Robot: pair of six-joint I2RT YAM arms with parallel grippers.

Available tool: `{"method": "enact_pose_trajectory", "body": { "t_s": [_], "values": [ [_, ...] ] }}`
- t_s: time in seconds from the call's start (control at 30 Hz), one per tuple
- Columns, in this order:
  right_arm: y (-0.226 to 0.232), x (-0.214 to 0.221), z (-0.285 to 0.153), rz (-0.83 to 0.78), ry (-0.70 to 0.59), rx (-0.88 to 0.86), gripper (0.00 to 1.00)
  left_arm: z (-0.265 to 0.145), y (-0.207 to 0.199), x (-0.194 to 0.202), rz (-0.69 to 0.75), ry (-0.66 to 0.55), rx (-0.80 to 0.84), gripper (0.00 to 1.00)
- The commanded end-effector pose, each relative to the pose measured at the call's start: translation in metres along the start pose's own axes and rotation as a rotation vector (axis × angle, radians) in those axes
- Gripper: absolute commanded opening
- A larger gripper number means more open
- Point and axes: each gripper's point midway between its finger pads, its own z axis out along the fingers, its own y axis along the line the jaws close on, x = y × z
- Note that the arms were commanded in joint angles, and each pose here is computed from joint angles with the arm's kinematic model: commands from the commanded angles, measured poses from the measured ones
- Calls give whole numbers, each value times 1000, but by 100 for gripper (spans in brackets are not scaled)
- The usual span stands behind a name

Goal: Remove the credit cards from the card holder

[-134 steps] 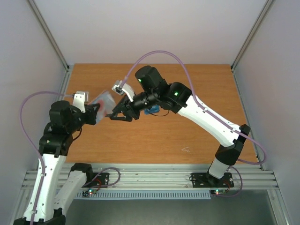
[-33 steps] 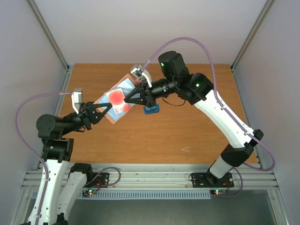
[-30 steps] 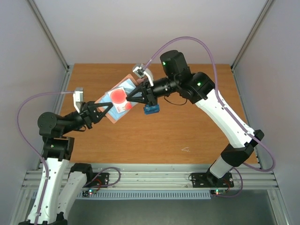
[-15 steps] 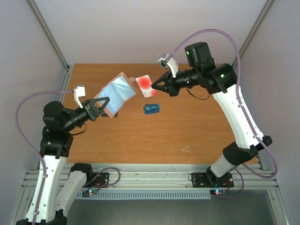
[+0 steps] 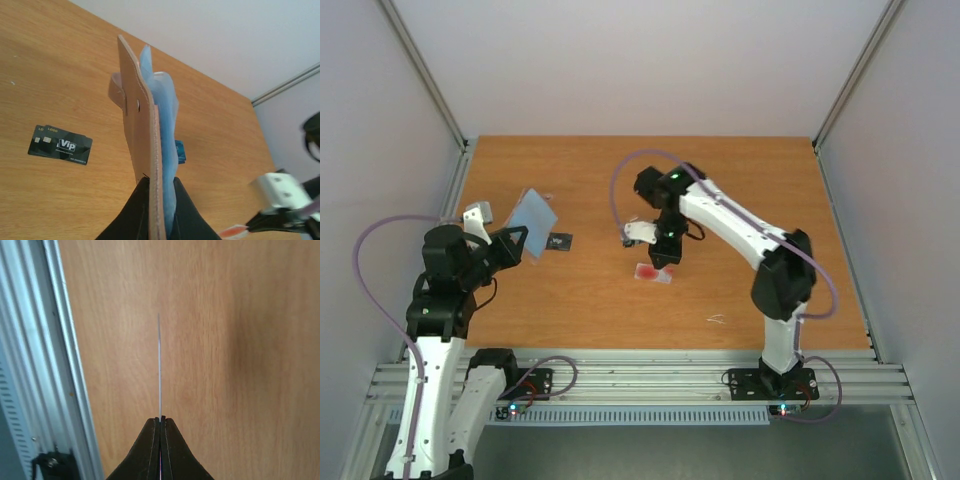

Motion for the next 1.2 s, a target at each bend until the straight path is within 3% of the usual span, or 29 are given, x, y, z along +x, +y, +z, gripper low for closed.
{"method": "enact_pose_trajectory", "body": {
  "t_s": [0.0, 0.23, 0.43, 0.5, 0.57, 0.6, 0.7, 0.83, 0.93, 1.07, 1.17],
  "values": [
    [-22, 10, 33, -162, 161, 16, 1, 1, 3, -5, 28, -24, -8, 0],
    [-47, -8, 73, -252, 139, -13, 1, 0, 2, -5, 4, -28, 6, 0],
    [-64, -3, 96, -237, 183, -31, 3, 3, -1, -4, 11, -16, 32, 0],
    [-65, -2, 97, -239, 181, -34, 14, 3, -3, -3, 10, -11, 44, 0],
    [-74, -7, 94, -227, 170, 16, 38, 5, -4, -2, 7, -9, 51, 0],
    [-82, -11, 90, -214, 164, 68, 45, 5, -4, -2, 8, -11, 54, 0],
    [-116, -26, 64, -196, 134, 297, 53, 4, -8, -3, 17, -12, 72, 0],
    [-128, -61, -10, -152, -94, 555, 63, -1, -23, -8, 71, -29, 139, 0],
    [-92, -88, -82, -123, -413, 608, 66, -10, -45, -10, 146, -34, 242, 0],
    [-6, -106, -152, -123, -879, 386, 82, -38, -98, -4, 320, -25, 520, 0],
    [67, -111, -187, -215, -1075, 99, 98, -67, -132, 6, 469, -26, 736, 0]
  ]
}}
